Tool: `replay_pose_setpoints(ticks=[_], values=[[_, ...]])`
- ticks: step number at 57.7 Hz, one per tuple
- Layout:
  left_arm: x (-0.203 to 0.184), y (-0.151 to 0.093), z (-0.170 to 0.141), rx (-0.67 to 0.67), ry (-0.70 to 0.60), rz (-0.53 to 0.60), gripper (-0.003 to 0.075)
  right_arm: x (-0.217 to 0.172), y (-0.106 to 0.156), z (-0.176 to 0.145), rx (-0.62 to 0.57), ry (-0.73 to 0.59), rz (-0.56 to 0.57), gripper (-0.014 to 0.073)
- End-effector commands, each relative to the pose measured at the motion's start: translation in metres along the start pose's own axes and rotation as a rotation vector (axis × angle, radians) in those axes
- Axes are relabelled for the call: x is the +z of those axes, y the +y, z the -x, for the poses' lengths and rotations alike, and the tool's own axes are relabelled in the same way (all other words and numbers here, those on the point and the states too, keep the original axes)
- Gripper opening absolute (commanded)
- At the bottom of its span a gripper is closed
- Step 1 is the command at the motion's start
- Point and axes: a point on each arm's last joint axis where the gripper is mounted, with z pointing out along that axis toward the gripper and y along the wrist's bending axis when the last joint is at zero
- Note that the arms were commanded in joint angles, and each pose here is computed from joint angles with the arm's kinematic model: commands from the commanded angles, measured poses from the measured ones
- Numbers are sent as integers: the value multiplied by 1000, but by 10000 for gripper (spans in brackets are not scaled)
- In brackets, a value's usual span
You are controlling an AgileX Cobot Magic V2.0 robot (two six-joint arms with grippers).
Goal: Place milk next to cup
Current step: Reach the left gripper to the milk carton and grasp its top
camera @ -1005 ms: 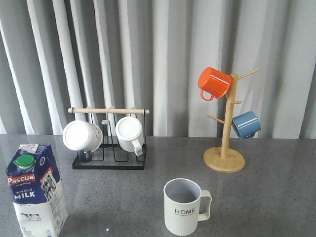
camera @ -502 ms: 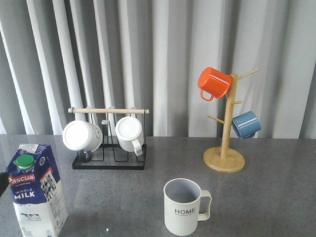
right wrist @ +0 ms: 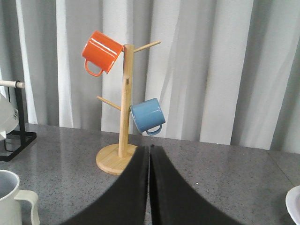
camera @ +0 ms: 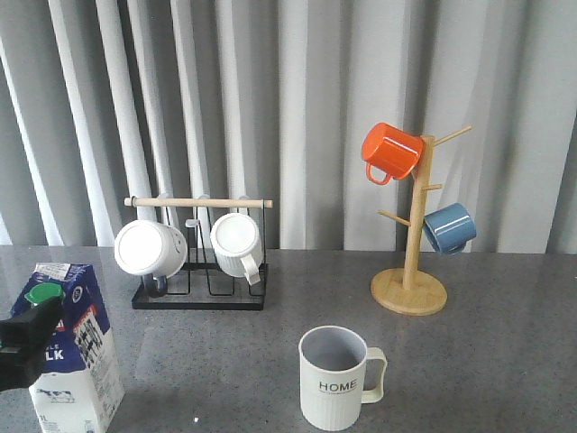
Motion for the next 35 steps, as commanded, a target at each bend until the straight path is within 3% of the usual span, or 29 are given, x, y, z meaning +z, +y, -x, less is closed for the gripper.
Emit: replay_pose_setpoints(ticks=[1,17,35], values=[[4,-3,22,22,-175,-8,715,-1,0,16,-11,-97,4,-7],[33,-2,9,40,-235,2,713,-1,0,16,-11,-97,4,-7],[53,5,-9,0,-210,51,713,-1,0,16,-11,-97,4,-6]])
